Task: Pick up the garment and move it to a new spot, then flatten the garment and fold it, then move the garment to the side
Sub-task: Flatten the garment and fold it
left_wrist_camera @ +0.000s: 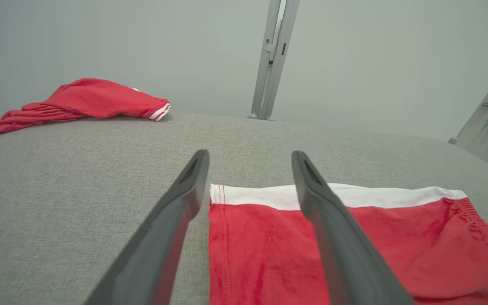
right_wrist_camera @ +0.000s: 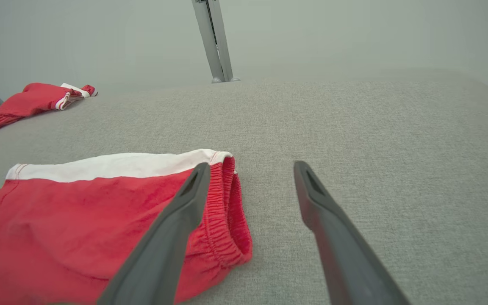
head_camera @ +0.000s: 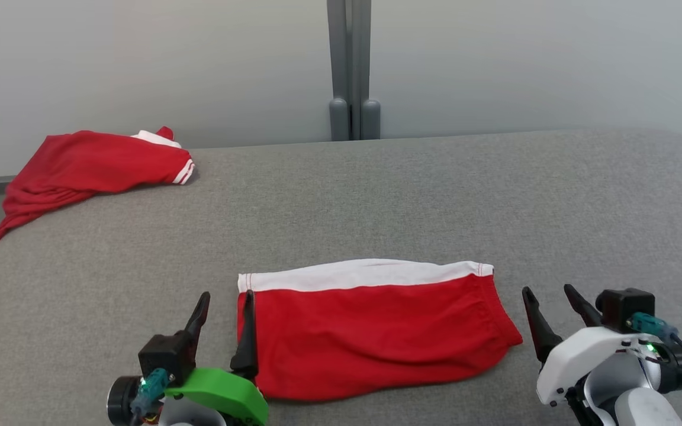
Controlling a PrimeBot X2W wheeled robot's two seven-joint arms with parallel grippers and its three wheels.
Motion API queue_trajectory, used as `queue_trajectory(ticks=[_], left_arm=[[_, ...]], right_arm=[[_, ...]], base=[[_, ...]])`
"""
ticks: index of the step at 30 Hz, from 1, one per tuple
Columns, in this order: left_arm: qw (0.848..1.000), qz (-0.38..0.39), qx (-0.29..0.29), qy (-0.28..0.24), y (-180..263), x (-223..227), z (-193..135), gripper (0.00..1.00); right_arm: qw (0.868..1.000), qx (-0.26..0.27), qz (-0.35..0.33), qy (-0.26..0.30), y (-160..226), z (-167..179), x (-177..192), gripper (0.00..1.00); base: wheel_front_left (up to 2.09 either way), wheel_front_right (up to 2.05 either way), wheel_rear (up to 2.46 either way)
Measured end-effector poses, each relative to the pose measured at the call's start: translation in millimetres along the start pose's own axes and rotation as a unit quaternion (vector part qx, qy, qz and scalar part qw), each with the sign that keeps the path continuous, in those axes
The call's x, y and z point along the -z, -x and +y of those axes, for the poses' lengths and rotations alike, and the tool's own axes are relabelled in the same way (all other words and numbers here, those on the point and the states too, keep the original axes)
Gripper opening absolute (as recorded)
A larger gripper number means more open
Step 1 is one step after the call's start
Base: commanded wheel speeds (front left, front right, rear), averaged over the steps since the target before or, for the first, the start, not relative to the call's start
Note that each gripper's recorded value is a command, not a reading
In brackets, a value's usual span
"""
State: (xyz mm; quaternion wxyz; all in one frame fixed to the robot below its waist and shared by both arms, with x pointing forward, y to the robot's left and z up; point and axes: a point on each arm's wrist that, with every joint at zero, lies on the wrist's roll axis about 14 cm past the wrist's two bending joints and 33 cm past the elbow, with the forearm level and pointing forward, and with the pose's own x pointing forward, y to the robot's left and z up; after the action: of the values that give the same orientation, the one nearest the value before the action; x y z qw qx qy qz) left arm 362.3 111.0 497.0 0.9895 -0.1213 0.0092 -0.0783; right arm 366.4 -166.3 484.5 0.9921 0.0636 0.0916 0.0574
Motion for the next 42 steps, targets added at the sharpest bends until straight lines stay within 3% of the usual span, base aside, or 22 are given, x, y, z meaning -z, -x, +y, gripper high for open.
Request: queue_trajectory(ticks=[6, 11, 16, 22, 23, 25, 26, 27, 34, 42], left_arm=[[1.0, -0.003, -0.022, 0.001, 13, 2, 8, 1.0], [0.999, -0.007, -0.045, 0.005, 22, 1, 20, 1.0], [0.997, -0.009, -0.076, 0.004, 31, 1, 38, 1.0], [0.994, 0.001, -0.112, -0.003, 43, 8, 59, 1.0], [0.993, 0.003, -0.115, -0.003, 44, 8, 60, 1.0], [0.993, 0.006, -0.119, -0.003, 45, 11, 63, 1.0], [0.993, 0.008, -0.12, -0.003, 45, 11, 63, 1.0], [0.993, 0.009, -0.121, -0.003, 45, 12, 64, 1.0], [0.995, 0.009, -0.101, -0.005, 35, 11, 53, 1.0], [0.998, 0.017, -0.059, -0.003, 19, 17, 26, 1.0]], right_arm=[[0.996, -0.037, 0.072, 0.044, -20, 11, 12, 1.0], [0.984, -0.057, 0.158, 0.066, -32, 13, 43, 1.0], [0.969, -0.06, 0.229, 0.069, -40, 9, 73, 1.0], [0.952, -0.066, 0.298, 0.027, -46, 14, 102, 1.0], [0.951, -0.066, 0.302, 0.022, -47, 14, 102, 0.94], [0.949, -0.069, 0.307, 0.019, -50, 15, 104, 0.45], [0.948, -0.07, 0.309, 0.017, -51, 15, 104, 0.29], [0.948, -0.072, 0.309, 0.015, -52, 16, 104, 0.01], [0.951, -0.069, 0.299, -0.021, -51, 8, 92, 0.0], [0.957, 0.018, 0.289, -0.021, -31, -85, 59, 0.0]], base=[[0.0, 0.0, 0.0], [0.0, 0.0, 0.0], [0.0, 0.0, 0.0], [0.0, 0.0, 0.0], [0.0, 0.0, 0.0], [0.0, 0.0, 0.0], [0.0, 0.0, 0.0], [0.0, 0.0, 0.0], [0.0, 0.0, 0.0], [0.0, 0.0, 0.0]])
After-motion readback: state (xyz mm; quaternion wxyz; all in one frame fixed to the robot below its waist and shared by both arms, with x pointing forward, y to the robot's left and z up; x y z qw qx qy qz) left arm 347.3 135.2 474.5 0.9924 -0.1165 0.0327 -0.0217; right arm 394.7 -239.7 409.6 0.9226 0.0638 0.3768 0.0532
